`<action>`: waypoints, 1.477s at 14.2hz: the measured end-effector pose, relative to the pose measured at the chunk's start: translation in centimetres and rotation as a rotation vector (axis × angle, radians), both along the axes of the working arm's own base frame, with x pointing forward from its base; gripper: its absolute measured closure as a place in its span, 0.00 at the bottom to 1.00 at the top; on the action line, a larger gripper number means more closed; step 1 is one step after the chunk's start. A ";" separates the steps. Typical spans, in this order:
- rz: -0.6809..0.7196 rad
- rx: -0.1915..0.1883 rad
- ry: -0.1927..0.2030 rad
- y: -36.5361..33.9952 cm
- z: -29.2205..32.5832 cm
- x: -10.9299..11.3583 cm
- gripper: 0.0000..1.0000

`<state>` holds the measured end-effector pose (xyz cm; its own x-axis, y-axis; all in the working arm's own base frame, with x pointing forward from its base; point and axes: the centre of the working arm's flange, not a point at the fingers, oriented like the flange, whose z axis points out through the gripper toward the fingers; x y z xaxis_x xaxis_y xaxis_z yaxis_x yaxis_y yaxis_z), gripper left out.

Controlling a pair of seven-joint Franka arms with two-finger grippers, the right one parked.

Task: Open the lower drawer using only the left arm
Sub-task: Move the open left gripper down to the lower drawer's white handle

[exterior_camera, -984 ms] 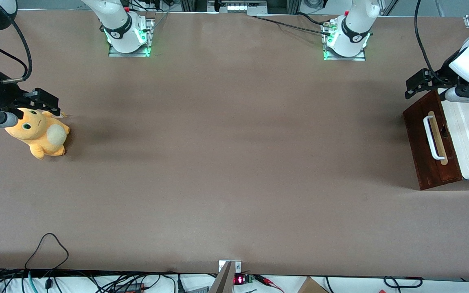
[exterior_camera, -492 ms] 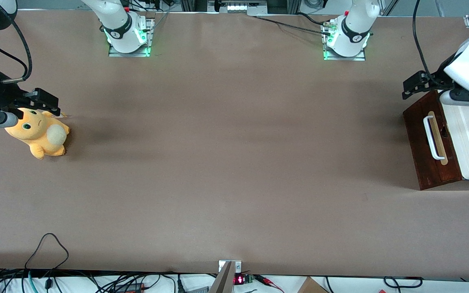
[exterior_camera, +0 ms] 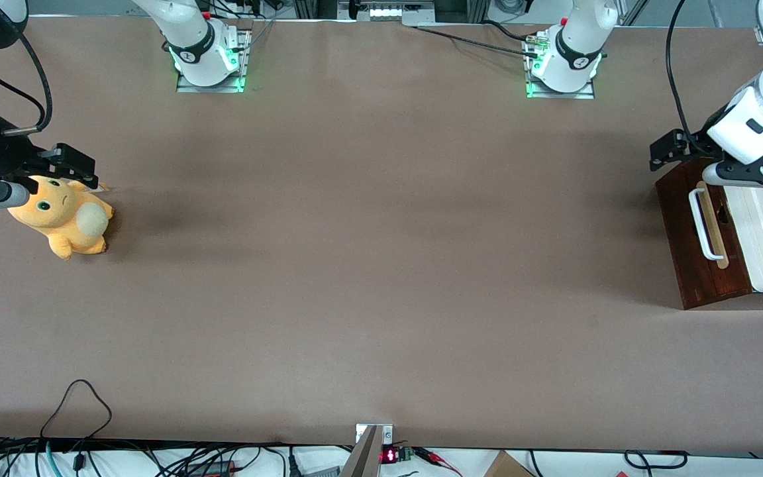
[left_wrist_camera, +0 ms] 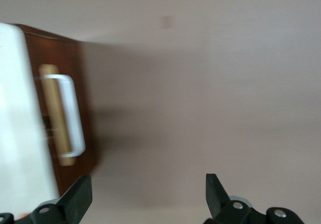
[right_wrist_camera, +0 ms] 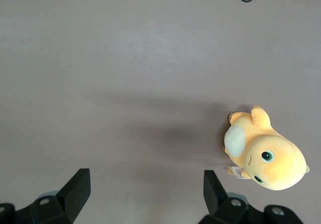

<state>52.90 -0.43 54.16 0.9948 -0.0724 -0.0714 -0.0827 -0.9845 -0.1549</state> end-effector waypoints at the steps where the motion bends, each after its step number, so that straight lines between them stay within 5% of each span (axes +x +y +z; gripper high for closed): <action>1: -0.029 0.125 0.005 -0.6 -0.9 0.0 0.00; 4: -0.079 0.444 0.021 -3.8 -5.7 -0.5 0.00; 8: -0.131 0.729 0.079 -2.6 -14.1 -1.7 0.00; 15: -0.074 1.007 0.131 -2.1 -25.5 -4.1 0.00; 18: -0.092 1.110 0.084 -1.7 -29.2 -4.5 0.00; 21: -0.112 1.165 0.051 -1.1 -32.2 -5.4 0.00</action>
<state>47.52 -1.56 21.95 0.9811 -0.0243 -0.1919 -0.1922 -0.2362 -0.9525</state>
